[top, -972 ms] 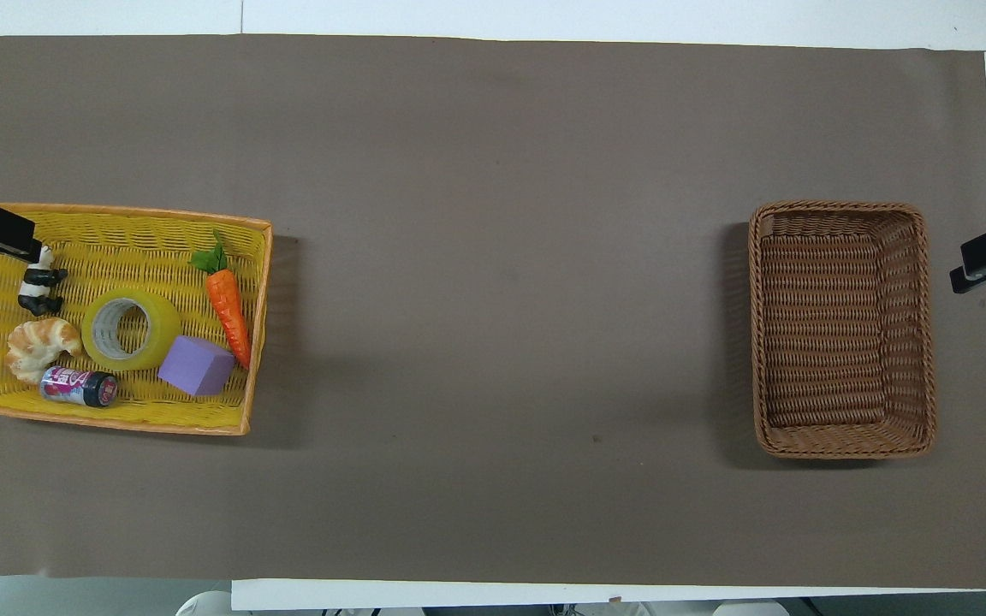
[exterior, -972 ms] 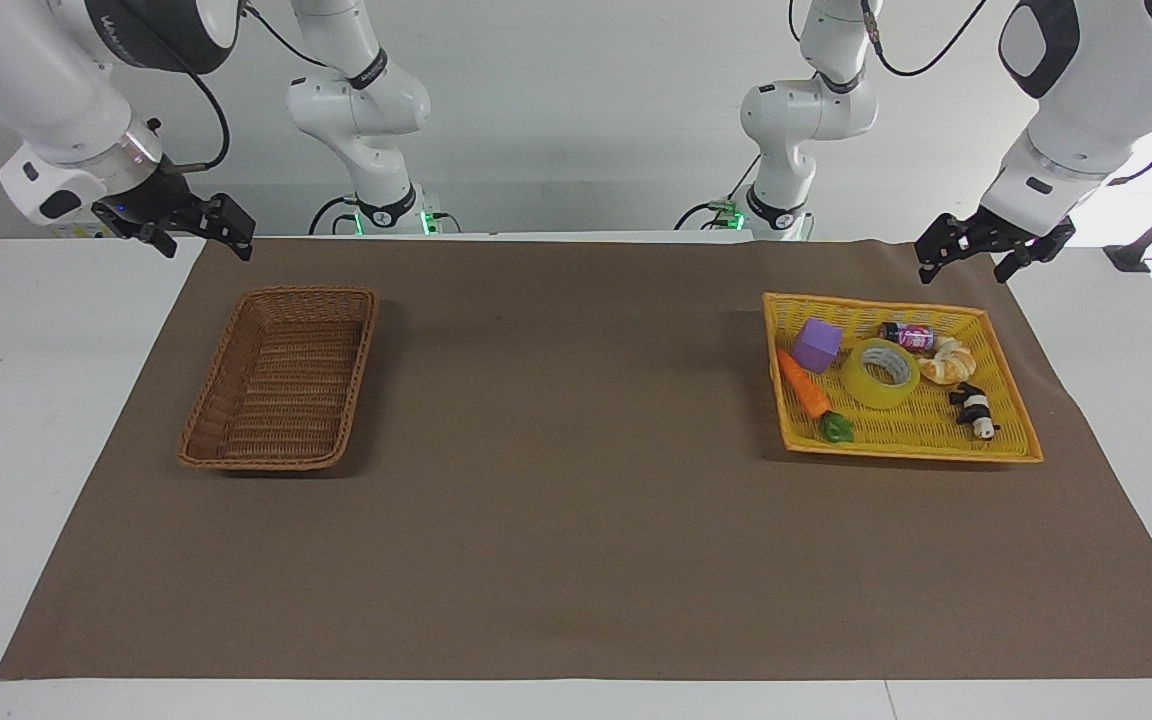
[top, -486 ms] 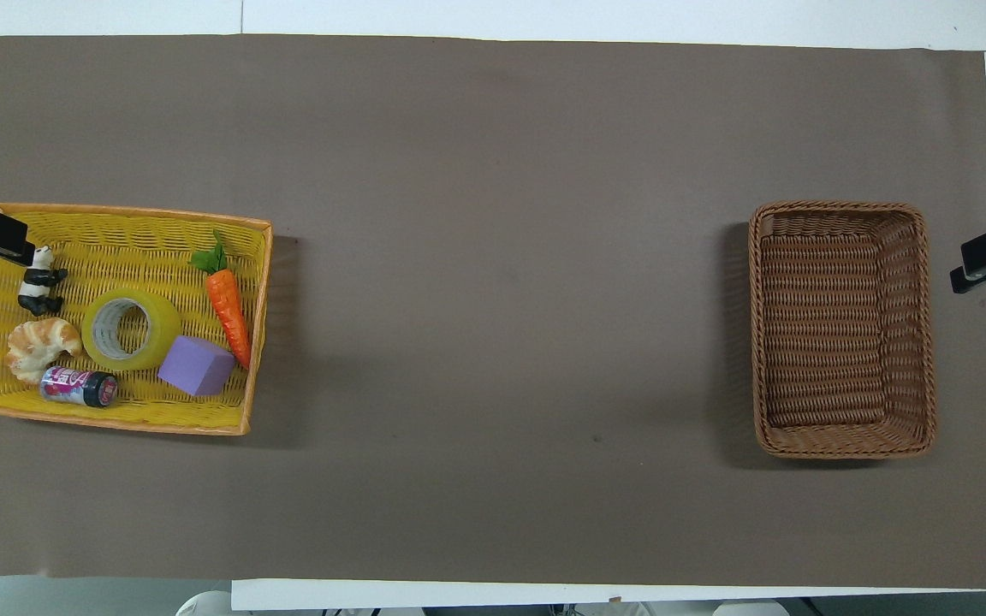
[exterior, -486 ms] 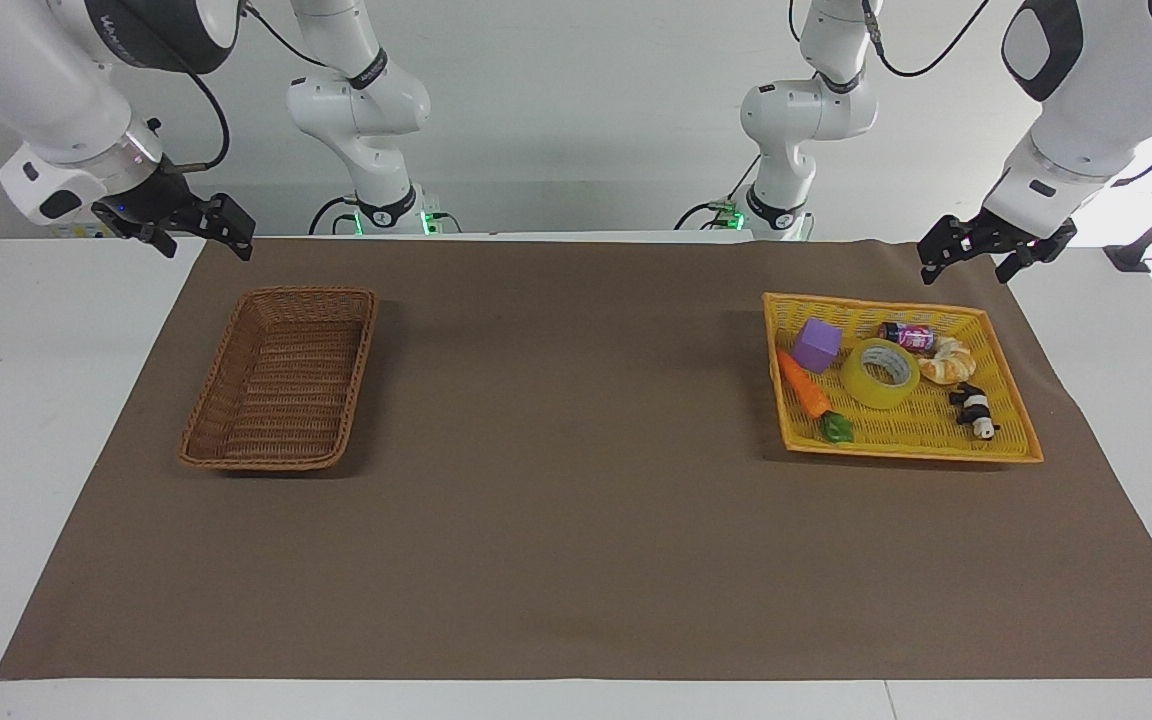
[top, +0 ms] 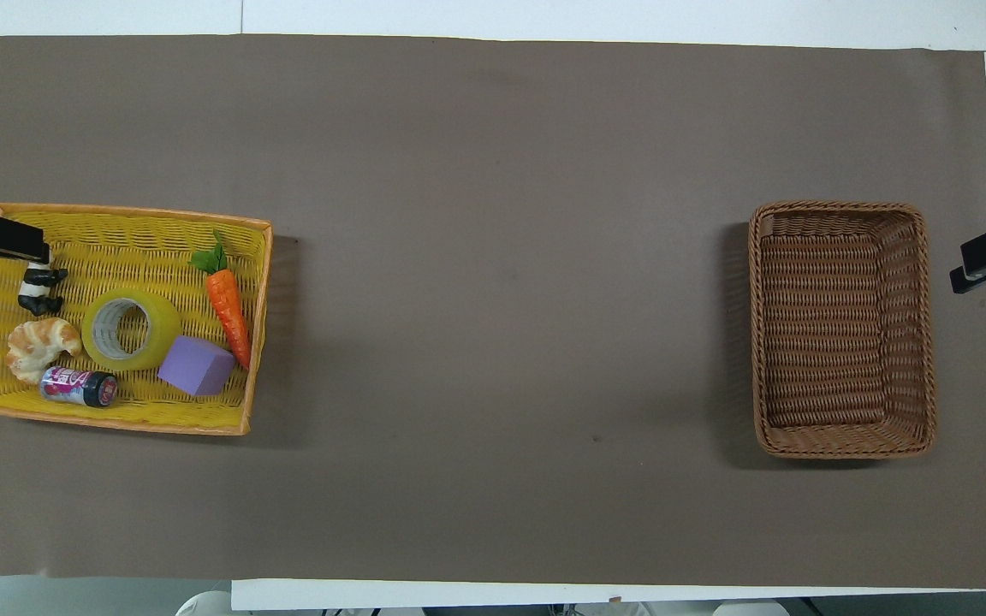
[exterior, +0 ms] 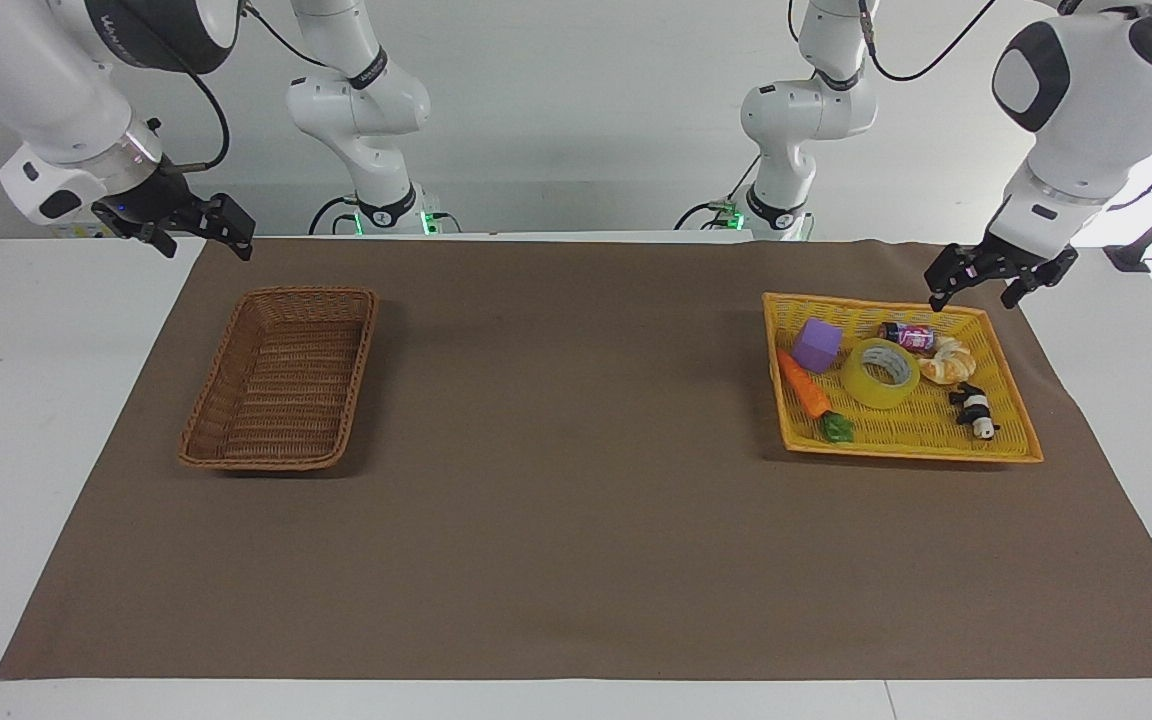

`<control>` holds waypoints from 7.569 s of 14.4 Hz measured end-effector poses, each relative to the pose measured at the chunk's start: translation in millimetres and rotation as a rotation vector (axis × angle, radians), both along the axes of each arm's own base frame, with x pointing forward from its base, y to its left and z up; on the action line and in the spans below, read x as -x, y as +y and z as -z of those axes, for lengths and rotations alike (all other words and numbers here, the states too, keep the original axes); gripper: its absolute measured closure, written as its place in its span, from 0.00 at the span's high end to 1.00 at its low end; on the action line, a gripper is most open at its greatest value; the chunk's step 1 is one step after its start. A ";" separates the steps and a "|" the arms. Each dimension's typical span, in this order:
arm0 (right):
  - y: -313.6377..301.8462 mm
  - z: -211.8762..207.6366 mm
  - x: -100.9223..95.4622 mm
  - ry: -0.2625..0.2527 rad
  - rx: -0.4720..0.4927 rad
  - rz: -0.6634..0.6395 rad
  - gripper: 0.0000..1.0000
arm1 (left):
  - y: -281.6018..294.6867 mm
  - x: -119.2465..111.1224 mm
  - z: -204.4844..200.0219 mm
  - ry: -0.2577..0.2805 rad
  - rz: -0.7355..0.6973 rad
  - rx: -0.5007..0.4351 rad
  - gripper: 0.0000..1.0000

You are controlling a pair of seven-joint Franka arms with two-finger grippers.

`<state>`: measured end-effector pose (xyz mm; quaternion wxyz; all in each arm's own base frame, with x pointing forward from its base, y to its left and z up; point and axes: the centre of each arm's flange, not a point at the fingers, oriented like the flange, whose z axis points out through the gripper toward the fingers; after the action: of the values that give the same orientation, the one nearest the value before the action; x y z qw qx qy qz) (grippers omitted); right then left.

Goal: Move tape to another basket

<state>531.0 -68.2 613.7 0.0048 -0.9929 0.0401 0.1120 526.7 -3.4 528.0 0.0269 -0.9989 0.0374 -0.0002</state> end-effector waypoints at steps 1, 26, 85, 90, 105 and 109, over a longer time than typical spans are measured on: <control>0.0 0.0 0.0 0.000 0.000 0.000 1.00 | 8.9 8.6 23.4 0.009 -0.015 0.000 1.00; 0.0 0.0 0.0 0.000 0.000 0.000 1.00 | 43.4 23.0 185.2 0.039 -0.042 0.015 0.67; 281.4 176.2 -3.6 -0.176 -1.113 0.192 1.00 | -363.9 40.4 34.8 0.092 -0.044 0.294 0.22; 297.6 186.9 3.2 -0.200 -1.119 0.142 1.00 | -364.3 40.8 34.9 0.092 -0.043 0.294 0.22; 315.9 193.2 7.1 -0.226 -1.096 0.139 0.99 | -363.7 40.4 35.3 0.093 -0.044 0.293 0.22; 323.9 192.9 10.5 -0.221 -1.101 0.132 0.99 | -363.6 40.5 35.4 0.094 -0.044 0.293 0.22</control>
<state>520.5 255.7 420.8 0.5330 -0.8452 0.0373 0.0112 486.3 -367.1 492.6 -0.1208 -0.9917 0.0161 0.0416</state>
